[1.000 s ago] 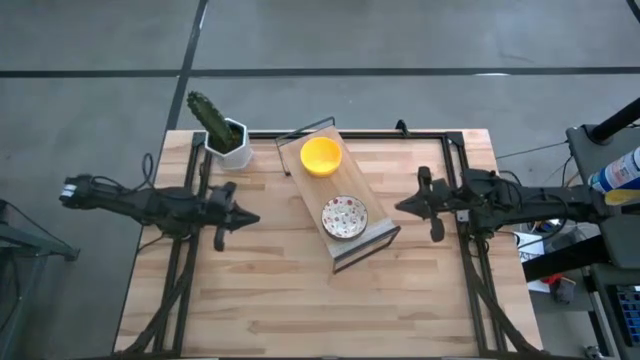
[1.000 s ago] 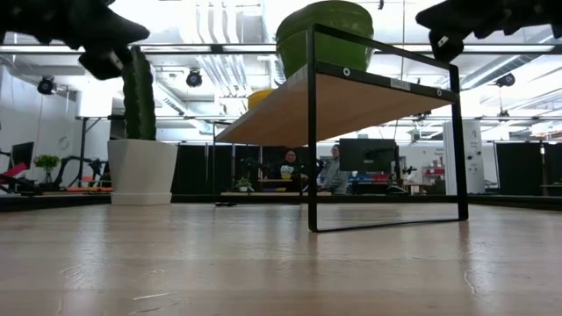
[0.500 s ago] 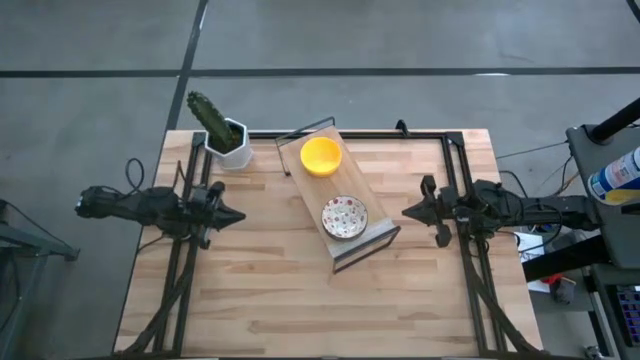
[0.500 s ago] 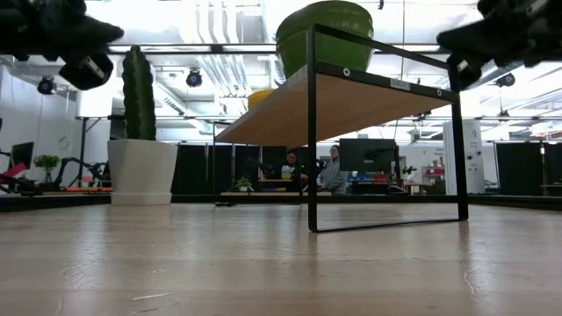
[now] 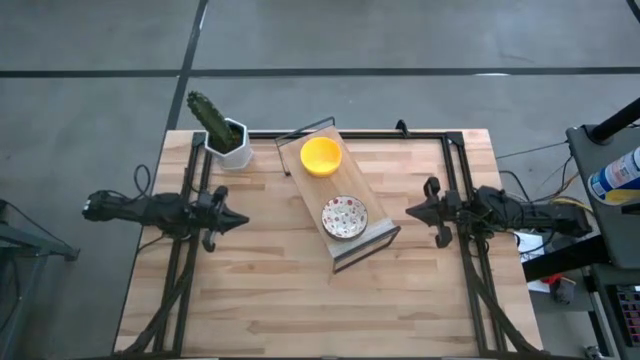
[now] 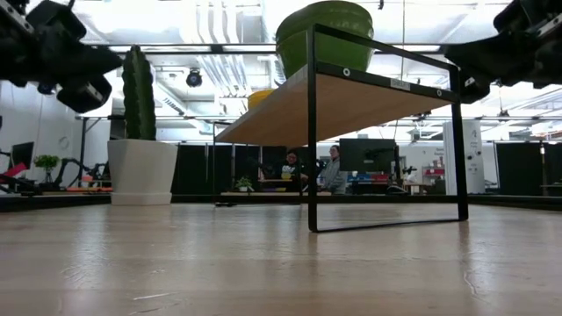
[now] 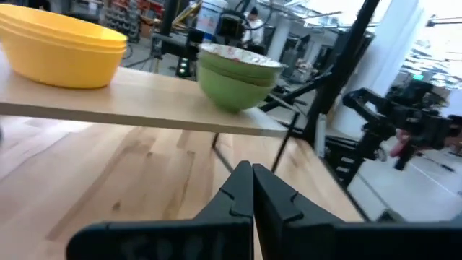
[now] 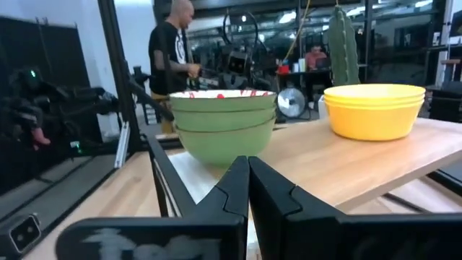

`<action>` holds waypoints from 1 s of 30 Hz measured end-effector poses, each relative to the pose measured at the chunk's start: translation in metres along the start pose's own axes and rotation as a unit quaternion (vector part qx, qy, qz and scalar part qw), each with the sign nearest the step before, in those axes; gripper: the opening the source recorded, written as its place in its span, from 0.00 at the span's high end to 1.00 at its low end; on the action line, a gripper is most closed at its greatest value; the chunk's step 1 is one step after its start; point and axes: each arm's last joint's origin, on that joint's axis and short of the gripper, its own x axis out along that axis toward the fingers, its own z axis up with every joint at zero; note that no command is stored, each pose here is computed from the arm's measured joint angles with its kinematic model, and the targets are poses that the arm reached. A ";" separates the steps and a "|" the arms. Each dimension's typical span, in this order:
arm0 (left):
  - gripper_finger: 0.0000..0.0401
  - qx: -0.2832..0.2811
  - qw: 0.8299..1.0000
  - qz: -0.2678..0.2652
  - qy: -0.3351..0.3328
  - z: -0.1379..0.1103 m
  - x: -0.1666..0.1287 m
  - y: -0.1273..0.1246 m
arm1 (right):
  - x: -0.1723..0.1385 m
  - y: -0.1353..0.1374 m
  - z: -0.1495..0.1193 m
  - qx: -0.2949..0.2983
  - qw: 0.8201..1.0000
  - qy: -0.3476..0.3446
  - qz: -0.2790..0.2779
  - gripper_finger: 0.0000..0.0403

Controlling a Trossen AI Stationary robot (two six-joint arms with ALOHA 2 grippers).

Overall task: Pick & Place Mini bowls
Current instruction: Return to Home Position

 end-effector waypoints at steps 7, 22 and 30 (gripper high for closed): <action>1.00 -0.007 1.000 0.018 0.002 -0.013 0.005 0.004 | -0.003 -0.001 -0.012 0.010 1.000 0.018 -0.002 0.98; 1.00 -0.013 1.000 0.019 0.005 -0.014 0.006 0.005 | -0.002 -0.002 -0.018 0.013 0.999 0.050 -0.006 0.98; 1.00 -0.013 1.000 0.019 0.005 -0.014 0.006 0.005 | -0.002 -0.002 -0.018 0.013 0.999 0.049 -0.006 0.98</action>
